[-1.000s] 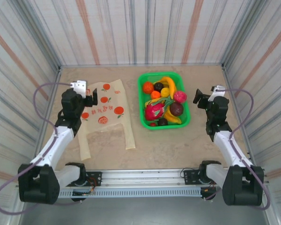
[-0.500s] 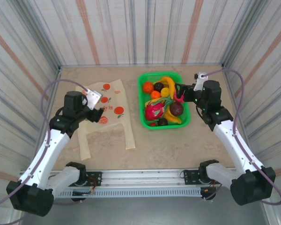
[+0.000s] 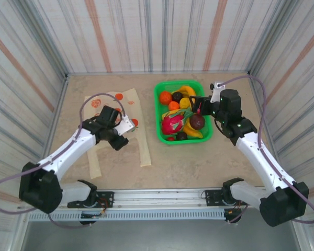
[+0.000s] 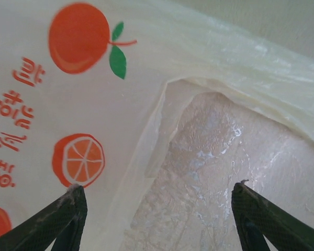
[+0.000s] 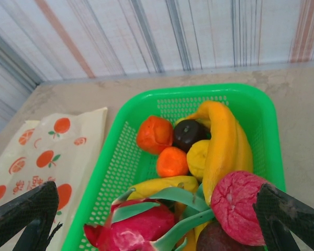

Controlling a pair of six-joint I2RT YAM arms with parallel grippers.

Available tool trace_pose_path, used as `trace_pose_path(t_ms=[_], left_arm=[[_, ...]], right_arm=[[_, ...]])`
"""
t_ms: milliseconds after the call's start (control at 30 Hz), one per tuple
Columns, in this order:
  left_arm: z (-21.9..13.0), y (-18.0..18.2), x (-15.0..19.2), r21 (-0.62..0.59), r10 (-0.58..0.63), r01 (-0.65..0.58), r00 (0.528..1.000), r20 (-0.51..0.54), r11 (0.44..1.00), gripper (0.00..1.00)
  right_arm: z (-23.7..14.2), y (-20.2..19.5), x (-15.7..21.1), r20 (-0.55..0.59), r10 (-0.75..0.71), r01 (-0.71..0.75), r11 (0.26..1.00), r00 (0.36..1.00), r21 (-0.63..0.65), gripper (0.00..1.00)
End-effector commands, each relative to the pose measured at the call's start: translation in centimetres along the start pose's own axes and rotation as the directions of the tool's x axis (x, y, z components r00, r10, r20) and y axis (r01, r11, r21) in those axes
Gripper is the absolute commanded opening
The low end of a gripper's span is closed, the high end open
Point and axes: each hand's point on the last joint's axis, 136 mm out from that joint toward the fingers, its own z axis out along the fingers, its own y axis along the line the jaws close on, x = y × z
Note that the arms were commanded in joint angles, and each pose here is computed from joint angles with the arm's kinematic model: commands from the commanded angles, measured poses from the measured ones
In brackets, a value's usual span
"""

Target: Place the fake fruits into the plastic bag and tie a complex knot

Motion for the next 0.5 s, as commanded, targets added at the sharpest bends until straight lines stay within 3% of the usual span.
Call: trace_pose_path(t_ms=[0, 167, 467], left_arm=[[1.6, -0.1, 1.9, 0.005, 0.003, -0.003, 0.993, -0.115, 1.000, 0.71], [3.3, 0.6, 2.8, -0.013, -0.002, -0.001, 0.979, -0.203, 1.000, 0.66], [6.1, 2.7, 2.7, -0.081, -0.011, -0.011, 0.961, -0.278, 0.997, 0.46]], right_arm=[[-0.5, 0.0, -0.9, 0.018, -0.002, 0.002, 1.000, 1.000, 0.022, 0.99], [-0.6, -0.1, -0.8, 0.018, -0.010, 0.010, 1.000, 1.000, 0.026, 0.99], [-1.1, -0.3, -0.7, 0.034, -0.037, 0.036, 0.999, 0.999, 0.035, 0.99]])
